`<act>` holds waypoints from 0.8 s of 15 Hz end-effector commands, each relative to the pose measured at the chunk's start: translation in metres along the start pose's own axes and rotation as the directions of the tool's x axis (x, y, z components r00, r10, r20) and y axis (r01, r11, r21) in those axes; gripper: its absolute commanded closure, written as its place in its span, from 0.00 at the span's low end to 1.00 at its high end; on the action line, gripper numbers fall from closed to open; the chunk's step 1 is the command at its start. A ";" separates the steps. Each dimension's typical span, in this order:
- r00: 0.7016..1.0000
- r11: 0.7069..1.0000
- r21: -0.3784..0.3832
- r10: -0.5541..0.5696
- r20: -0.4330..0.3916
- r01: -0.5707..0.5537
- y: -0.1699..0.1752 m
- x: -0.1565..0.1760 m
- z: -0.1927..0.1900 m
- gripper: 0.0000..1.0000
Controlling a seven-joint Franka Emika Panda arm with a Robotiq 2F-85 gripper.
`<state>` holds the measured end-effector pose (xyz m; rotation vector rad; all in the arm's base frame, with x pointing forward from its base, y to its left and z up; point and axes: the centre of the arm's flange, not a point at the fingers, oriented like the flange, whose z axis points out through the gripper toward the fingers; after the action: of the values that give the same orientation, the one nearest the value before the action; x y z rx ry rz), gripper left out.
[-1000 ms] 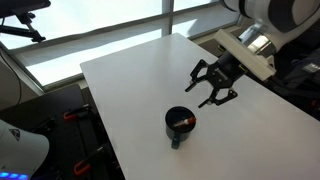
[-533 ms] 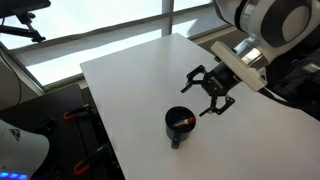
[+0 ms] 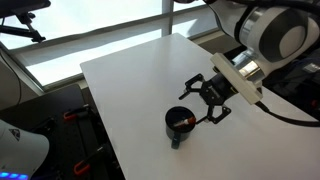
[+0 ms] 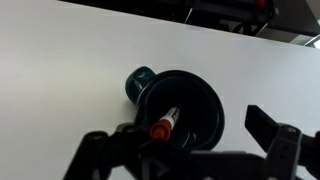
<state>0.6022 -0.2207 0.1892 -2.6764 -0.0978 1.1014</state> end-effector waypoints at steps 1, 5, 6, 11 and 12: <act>1.000 0.999 0.040 0.024 0.014 -0.024 0.008 0.001 -0.003 0.00; 0.999 0.998 0.053 0.024 0.024 -0.026 0.017 0.004 0.005 0.00; 0.999 0.998 0.054 0.019 0.026 -0.020 0.019 0.004 0.006 0.00; 1.000 0.999 0.046 0.002 0.024 -0.003 0.022 0.008 0.015 0.26; 1.000 0.999 0.047 0.001 0.026 -0.002 0.022 0.008 0.016 0.29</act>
<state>0.5905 -0.2367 0.1655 -2.6325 -0.0602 1.1360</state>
